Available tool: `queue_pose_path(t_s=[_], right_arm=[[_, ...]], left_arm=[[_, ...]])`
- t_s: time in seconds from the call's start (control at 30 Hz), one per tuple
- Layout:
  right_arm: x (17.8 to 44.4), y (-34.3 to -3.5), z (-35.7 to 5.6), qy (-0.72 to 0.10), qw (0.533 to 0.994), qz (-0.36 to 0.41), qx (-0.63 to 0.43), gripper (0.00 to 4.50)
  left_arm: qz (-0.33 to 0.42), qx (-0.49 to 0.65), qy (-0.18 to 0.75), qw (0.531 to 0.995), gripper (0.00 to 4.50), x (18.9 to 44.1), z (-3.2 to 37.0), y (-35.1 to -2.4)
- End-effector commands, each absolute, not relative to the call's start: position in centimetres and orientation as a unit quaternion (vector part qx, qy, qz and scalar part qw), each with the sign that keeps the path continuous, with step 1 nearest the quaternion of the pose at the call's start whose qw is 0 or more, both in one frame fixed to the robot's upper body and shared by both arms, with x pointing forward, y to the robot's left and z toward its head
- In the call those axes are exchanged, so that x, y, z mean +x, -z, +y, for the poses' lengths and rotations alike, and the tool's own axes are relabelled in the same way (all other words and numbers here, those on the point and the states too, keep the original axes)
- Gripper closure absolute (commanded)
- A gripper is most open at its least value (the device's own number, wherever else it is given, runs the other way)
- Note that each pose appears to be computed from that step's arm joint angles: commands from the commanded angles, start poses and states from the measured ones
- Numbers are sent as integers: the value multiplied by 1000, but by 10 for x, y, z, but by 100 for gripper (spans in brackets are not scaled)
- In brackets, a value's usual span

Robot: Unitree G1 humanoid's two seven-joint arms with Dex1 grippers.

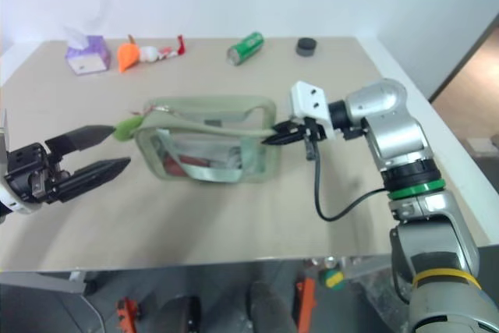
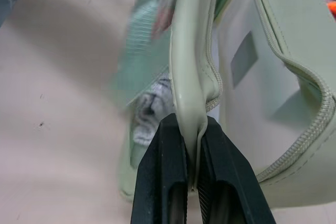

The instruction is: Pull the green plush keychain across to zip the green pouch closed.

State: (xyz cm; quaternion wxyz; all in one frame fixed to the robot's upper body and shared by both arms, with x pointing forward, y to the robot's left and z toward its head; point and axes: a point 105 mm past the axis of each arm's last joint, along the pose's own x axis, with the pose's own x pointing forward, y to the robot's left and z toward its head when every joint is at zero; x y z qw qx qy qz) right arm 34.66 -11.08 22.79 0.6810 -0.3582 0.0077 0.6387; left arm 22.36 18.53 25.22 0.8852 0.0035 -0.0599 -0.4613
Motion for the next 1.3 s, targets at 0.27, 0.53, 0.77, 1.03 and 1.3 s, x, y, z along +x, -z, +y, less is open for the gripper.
queue_pose_path(t_s=[0.27,0.53,0.77,1.03,1.3], right_arm=[[343,-255,-135,-613,729,18,-304,147],[322,-283,-151,-624,758,-4,-189,147],[316,-257,-167,-595,773,48,-216,147],[321,-233,-150,-589,768,56,-245,147],[323,-232,-134,-609,755,44,-238,147]], left_arm=[[-78,14,459,885,36,221,185,-262],[-74,7,460,885,36,228,188,-261],[-70,5,467,881,36,231,187,-261],[-67,6,479,875,36,234,183,-262],[-62,12,507,859,36,228,169,-263]])
